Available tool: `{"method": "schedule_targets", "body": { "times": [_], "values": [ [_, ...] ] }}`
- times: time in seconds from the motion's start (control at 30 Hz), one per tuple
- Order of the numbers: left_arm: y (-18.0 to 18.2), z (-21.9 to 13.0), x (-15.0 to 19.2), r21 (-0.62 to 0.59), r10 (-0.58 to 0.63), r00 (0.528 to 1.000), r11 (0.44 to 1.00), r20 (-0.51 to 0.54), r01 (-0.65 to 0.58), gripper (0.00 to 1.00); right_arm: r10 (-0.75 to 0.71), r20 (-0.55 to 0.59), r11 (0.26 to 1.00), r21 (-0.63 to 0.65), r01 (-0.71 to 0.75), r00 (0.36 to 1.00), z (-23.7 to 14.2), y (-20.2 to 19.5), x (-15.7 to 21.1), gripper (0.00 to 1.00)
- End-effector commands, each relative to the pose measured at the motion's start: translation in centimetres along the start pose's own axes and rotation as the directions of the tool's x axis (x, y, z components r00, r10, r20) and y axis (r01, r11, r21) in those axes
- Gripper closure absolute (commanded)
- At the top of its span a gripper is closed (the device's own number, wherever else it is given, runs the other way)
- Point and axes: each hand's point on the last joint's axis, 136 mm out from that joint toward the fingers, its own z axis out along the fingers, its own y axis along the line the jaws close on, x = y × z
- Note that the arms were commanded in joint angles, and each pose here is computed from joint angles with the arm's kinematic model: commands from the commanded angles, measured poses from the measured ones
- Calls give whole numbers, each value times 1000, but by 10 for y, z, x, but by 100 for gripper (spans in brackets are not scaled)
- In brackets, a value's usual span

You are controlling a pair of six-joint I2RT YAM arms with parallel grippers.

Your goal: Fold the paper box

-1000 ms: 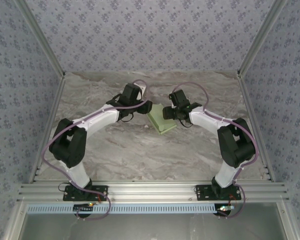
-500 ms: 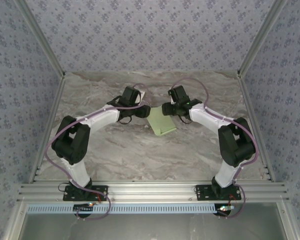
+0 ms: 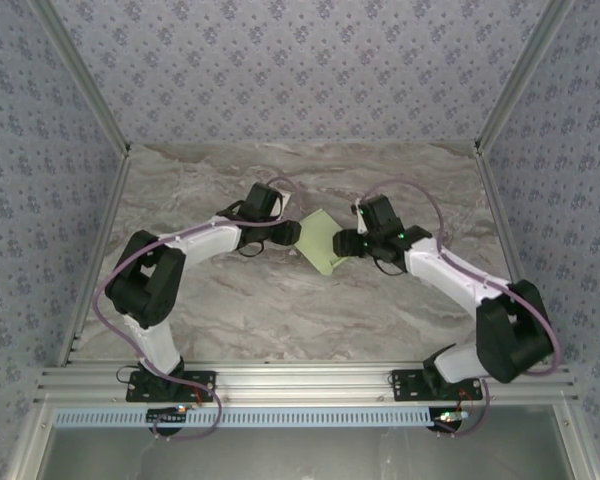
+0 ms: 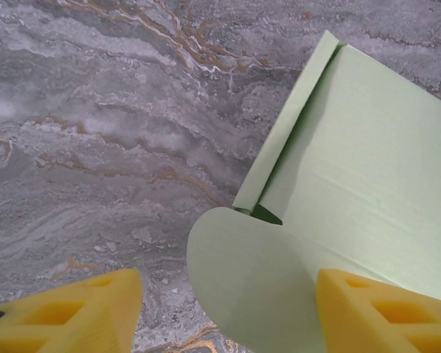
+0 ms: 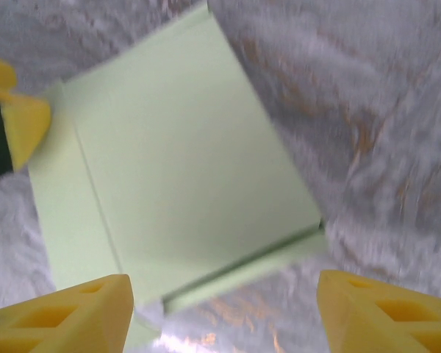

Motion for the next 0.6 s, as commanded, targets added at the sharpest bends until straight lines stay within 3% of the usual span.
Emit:
{"method": "schedule_targets", "body": {
  "times": [0.0, 0.2, 0.33, 0.57],
  "values": [
    [-7, -1, 5, 23, -8, 1000, 1000, -2, 8, 36, 144, -15, 980, -135, -144, 990, 4, 10, 8, 30],
    [-12, -3, 5, 31, -4, 1000, 1000, 6, 4, 37, 253, -2, 958, -137, -251, 968, 18, -5, 8, 29],
    [-12, -4, 6, 29, -3, 1000, 1000, 10, 2, 37, 349, -1, 915, -218, -341, 937, 29, -8, -1, 28],
    [-13, -7, 3, 33, 0, 1000, 999, 23, -1, 37, 392, -43, 894, -217, -392, 919, 51, -18, -2, 30]
  ]
}}
